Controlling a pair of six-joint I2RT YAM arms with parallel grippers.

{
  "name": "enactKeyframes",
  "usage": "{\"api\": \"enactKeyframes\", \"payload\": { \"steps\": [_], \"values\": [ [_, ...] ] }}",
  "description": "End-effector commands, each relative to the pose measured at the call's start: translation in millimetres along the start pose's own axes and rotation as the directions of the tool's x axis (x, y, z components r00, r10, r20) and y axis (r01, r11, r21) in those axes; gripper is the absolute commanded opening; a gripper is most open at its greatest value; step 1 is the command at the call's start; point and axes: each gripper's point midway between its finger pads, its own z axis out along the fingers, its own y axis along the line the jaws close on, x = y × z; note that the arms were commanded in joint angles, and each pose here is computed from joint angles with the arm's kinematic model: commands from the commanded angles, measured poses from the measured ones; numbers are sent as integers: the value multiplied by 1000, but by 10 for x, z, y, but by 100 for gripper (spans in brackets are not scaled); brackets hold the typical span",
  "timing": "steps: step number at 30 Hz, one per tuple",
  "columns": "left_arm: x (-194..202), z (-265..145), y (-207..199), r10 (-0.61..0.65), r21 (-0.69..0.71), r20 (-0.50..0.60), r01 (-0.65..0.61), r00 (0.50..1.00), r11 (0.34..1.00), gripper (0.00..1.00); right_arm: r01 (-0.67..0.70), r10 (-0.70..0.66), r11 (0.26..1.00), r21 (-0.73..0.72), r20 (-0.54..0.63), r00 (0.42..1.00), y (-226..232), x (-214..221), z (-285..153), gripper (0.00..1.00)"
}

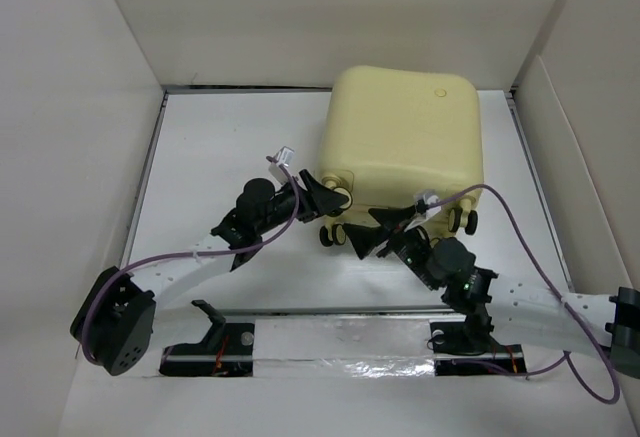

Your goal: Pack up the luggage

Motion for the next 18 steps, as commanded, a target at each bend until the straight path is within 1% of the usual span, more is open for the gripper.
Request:
{"api": "enactKeyframes", "payload": {
  "steps": [1, 2, 3, 5, 6, 7, 11, 14, 18],
  "values": [
    [-191, -198, -783, 49, 313, 76, -71, 996, 947, 14, 125, -122, 987, 98, -33, 992, -135, -80, 162, 98],
    [-163, -207, -771, 42, 321, 69, -62, 997, 945, 15, 132, -131, 987, 87, -22, 991, -88, -115, 218, 98],
    [-141, -215, -772, 28, 327, 56, -45, 998, 944, 17, 149, -145, 985, 91, -44, 988, -91, -29, 293, 98],
    [-116, -234, -784, 17, 345, 47, -32, 999, 938, 19, 146, -145, 985, 97, -15, 989, -37, -130, 431, 99],
    [-83, -241, -781, 14, 354, 32, -24, 999, 935, 20, 161, -157, 981, 111, -41, 987, -82, -35, 510, 99],
    [-67, -241, -788, 1, 361, 20, -8, 1000, 932, 21, 161, -158, 981, 111, -43, 987, -65, -29, 557, 99],
    [25, -263, -779, -20, 396, -20, 26, 1000, 918, 21, 150, -150, 983, 106, -3, 989, 19, -71, 740, 97],
    [79, -281, -790, -27, 420, -48, 45, 998, 906, 21, 144, -149, 981, 130, 27, 989, 1, -99, 815, 95],
    [153, -289, -778, -25, 432, -86, 60, 996, 900, 21, 148, -155, 977, 155, 39, 987, -9, -107, 912, 93]
  ]
}}
